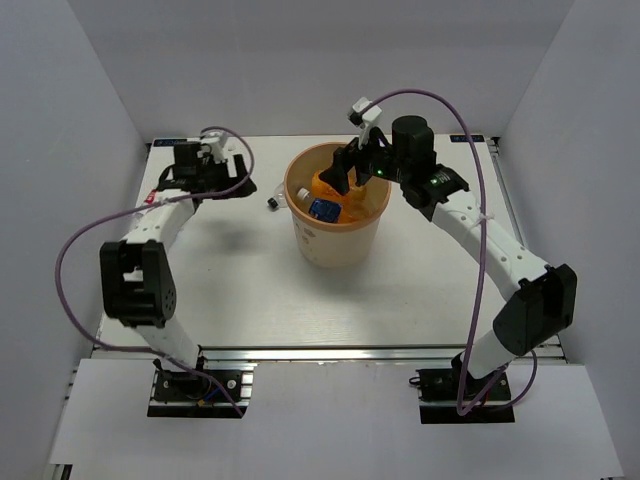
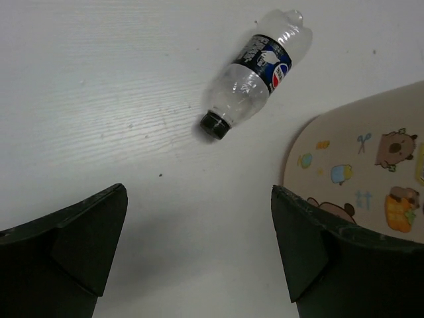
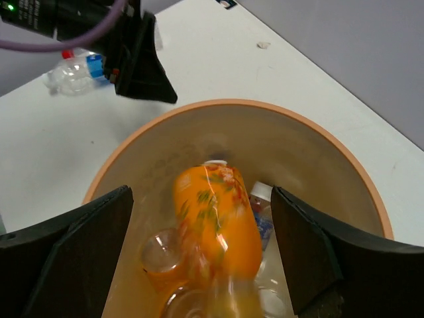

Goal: Put the plastic bottles in the bin

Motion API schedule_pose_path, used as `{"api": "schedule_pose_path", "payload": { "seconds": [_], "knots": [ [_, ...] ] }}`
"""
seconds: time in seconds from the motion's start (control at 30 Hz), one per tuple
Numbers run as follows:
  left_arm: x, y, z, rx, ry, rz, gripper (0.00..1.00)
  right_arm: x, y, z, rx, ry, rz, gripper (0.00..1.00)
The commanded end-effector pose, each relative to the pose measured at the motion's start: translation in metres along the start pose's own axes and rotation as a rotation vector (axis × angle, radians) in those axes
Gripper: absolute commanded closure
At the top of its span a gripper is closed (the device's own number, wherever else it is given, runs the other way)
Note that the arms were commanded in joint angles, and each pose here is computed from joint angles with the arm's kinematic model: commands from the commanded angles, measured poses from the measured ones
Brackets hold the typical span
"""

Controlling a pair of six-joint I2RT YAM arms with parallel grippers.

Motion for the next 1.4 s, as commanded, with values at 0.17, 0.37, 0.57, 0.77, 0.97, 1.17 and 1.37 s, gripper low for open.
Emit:
{"api": "schedule_pose_path", "payload": {
  "seconds": [0.17, 0.37, 0.57, 0.77, 0.97, 1.17, 1.37],
  "knots": [
    [-0.019, -0.046, 0.060, 0.136, 0.100, 0.433, 0.02, -0.070, 0.009, -0.041, 0.108, -0.181, -0.037, 0.11],
    [-0.038, -0.043, 0.107, 0.167, 0.092, 0.445, 0.02, -0.081, 0.003, -0.084, 0.244, -0.274, -0.039, 0.11],
    [-0.017, -0.047, 0.162, 0.259, 0.183, 0.475, 0.02, -0.081, -0.014, -0.141, 0.429, -0.369, -0.018, 0.11],
    [-0.009, -0.058, 0.181, 0.381, 0.174, 0.476, 0.02, -0.075, -0.016, -0.174, 0.534, -0.417, -0.023, 0.11],
    [0.013, -0.053, 0.196, 0.340, 0.217, 0.449, 0.02, -0.064, -0.023, -0.177, 0.582, -0.395, -0.013, 0.11],
    [0.015, -0.043, 0.202, 0.236, 0.227, 0.412, 0.31, -0.053, -0.031, -0.172, 0.598, -0.368, 0.016, 0.11],
    [-0.004, -0.040, 0.191, 0.129, 0.197, 0.372, 0.60, -0.049, -0.035, -0.173, 0.611, -0.380, 0.043, 0.10]
  ]
}}
Point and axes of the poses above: each gripper's point midway between its finger pads, its own z axis out along the fingers, its own y axis along the line the jaws close on, x = y × z, the point moved 6 cm from there along -z, back along the fingers, and after that the axes turned 6 degrees about z, right-handed, at the moved point
